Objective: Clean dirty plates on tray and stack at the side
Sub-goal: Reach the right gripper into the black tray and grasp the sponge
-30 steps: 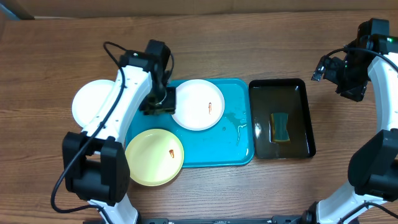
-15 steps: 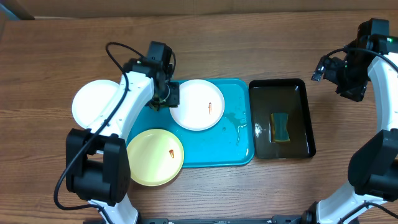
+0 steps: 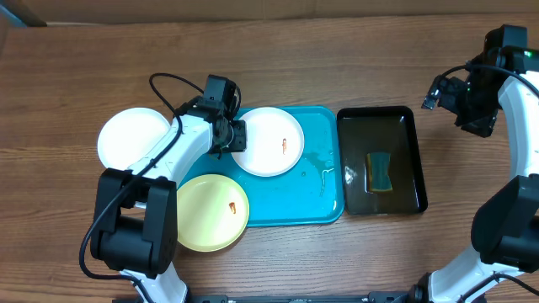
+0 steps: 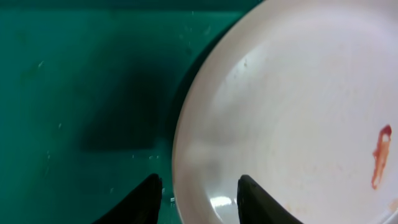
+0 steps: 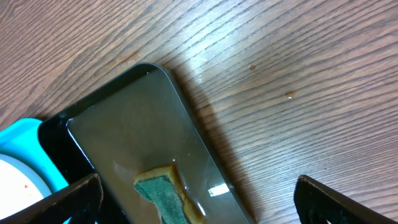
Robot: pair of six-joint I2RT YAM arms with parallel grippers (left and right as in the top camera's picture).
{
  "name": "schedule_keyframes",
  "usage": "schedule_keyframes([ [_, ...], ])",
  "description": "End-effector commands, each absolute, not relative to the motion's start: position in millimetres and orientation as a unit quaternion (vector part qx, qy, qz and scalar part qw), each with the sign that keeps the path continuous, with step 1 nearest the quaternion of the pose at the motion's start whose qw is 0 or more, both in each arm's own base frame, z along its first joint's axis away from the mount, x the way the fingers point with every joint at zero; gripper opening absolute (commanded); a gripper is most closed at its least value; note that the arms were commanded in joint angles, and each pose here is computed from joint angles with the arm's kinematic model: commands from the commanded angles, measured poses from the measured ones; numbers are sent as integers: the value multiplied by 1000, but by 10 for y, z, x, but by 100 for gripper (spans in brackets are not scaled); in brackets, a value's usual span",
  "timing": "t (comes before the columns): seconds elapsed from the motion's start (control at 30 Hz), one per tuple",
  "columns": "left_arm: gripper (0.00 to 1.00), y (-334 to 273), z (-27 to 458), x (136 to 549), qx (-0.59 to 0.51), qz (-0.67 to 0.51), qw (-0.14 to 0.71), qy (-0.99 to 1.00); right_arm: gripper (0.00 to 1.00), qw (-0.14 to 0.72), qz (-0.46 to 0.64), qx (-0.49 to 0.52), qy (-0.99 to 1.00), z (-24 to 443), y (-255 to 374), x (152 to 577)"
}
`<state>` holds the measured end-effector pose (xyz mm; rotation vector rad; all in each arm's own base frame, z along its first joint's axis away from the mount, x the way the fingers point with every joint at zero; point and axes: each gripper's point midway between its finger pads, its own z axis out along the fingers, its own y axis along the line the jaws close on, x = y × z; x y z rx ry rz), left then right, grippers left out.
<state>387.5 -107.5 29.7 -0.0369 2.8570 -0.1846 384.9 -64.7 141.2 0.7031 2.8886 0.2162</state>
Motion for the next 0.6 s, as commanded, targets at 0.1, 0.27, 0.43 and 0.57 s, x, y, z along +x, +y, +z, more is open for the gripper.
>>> schedule_keyframes([
  [0.1,39,-986,188,3899,-22,-40,147,988,100,95,68,237,964,1499,-676,3876],
  [0.27,39,-1004,164,3926,-21,-43,154,987,100,123,70,235,962,1530,-699,4007],
  [0.43,32,-994,125,3880,-21,-41,146,988,100,120,106,229,960,1549,-574,4024],
  [0.57,32,-983,46,3839,-23,-42,147,988,97,82,114,233,962,1517,-505,3852],
])
